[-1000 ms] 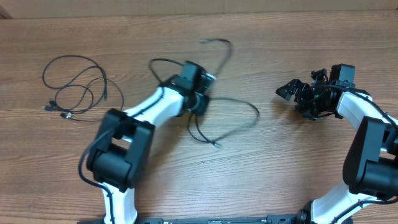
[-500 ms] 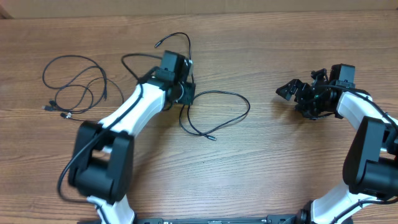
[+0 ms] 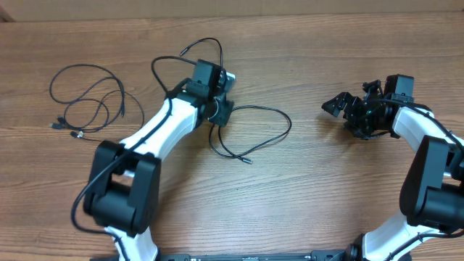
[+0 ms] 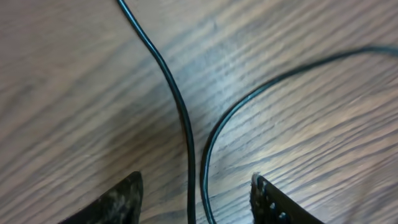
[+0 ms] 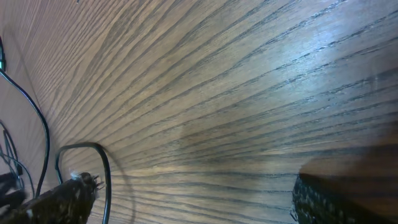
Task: Untangle cables
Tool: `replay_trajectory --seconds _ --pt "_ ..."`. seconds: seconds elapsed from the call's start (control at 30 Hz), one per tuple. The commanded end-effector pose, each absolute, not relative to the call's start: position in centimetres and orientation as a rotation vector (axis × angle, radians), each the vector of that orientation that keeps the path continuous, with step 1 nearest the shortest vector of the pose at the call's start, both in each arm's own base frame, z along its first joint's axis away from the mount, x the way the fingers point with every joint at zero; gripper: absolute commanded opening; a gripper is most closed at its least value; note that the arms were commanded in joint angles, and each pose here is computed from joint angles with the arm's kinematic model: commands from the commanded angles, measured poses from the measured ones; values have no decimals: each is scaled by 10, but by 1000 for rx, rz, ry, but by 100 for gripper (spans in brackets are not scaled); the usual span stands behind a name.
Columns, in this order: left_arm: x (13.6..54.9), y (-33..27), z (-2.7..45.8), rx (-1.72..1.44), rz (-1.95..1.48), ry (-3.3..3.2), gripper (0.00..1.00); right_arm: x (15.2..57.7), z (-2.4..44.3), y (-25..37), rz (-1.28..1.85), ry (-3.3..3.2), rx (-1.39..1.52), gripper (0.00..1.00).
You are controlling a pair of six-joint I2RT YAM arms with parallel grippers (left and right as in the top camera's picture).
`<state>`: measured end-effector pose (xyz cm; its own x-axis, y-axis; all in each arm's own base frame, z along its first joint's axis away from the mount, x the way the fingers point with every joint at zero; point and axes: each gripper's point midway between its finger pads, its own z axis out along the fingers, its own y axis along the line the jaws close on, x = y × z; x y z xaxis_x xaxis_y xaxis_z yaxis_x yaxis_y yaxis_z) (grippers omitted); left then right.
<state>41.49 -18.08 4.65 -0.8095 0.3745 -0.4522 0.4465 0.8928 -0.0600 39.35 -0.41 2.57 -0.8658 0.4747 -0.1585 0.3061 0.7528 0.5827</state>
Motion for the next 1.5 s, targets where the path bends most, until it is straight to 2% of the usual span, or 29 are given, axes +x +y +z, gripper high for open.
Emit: replay_trajectory --seconds 0.0,0.13,0.37,0.83,1.07,1.2,1.27,1.37,1.47 --pt "408 -191 17 718 -261 2649 54 388 16 -9 760 2681 626 100" --pt "404 -198 -6 749 -313 2680 51 388 16 -9 760 2681 626 100" --pt "400 -201 -21 770 -312 2700 36 388 16 -9 760 2681 626 100" --pt "401 -214 -21 970 25 2585 37 388 16 -9 760 2681 626 100" --pt "402 -214 -28 970 36 2585 37 388 16 -9 760 2681 626 100" --pt "394 -216 -48 998 0 2628 43 388 16 -9 760 2681 626 100" --pt "390 -214 -58 1007 5 2648 39 388 16 -9 760 2681 626 100" --pt "388 -212 -67 1018 11 2663 24 388 16 -9 760 2681 626 100" --pt "388 -210 -68 1023 10 2665 23 388 16 -9 760 2681 626 100"
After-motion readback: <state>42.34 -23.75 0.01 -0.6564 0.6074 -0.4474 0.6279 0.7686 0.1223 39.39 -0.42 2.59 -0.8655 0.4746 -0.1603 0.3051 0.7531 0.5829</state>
